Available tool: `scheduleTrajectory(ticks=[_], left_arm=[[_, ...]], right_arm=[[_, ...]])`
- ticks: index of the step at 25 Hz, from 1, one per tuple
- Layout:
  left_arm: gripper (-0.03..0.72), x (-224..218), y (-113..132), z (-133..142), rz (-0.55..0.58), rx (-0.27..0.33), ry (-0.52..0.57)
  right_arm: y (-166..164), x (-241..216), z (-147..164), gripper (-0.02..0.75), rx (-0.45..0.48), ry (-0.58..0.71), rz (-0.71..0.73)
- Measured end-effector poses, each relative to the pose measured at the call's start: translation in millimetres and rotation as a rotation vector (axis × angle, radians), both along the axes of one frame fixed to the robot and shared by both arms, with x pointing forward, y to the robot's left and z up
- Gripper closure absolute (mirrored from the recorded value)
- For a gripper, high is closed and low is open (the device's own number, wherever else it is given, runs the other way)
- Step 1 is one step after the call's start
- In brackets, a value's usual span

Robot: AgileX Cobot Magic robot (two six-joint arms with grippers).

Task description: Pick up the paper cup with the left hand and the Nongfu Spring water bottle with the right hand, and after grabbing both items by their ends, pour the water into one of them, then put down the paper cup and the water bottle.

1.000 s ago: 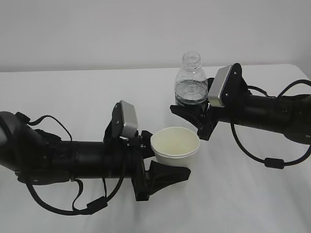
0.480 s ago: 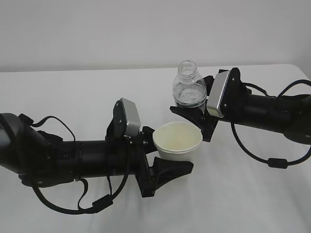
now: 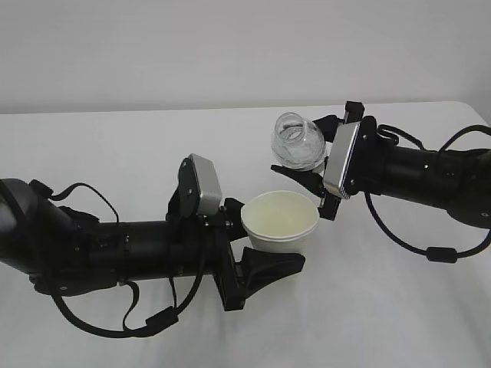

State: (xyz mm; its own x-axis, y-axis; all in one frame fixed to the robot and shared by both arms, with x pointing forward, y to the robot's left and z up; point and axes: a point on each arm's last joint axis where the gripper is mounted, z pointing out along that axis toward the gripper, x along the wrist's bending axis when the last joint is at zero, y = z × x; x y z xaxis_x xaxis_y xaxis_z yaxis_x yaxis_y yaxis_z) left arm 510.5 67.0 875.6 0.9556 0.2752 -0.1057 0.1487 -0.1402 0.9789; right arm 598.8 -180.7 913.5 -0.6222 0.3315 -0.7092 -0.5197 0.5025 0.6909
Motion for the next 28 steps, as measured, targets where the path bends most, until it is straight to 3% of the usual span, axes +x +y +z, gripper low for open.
scheduleTrajectory(ticks=[11,28], left_arm=[[0.172,-0.7,-0.2,-0.2,-0.009,0.003,-0.004],[0.172,10.6,13.9,-0.2,0.040,0.004,-0.004]], right_arm=[[-3.0,4.5,2.4,0.271,-0.102,-0.173,-0.034],[-6.6,9.2,5.7,0.271,-0.175,-0.307,-0.086]])
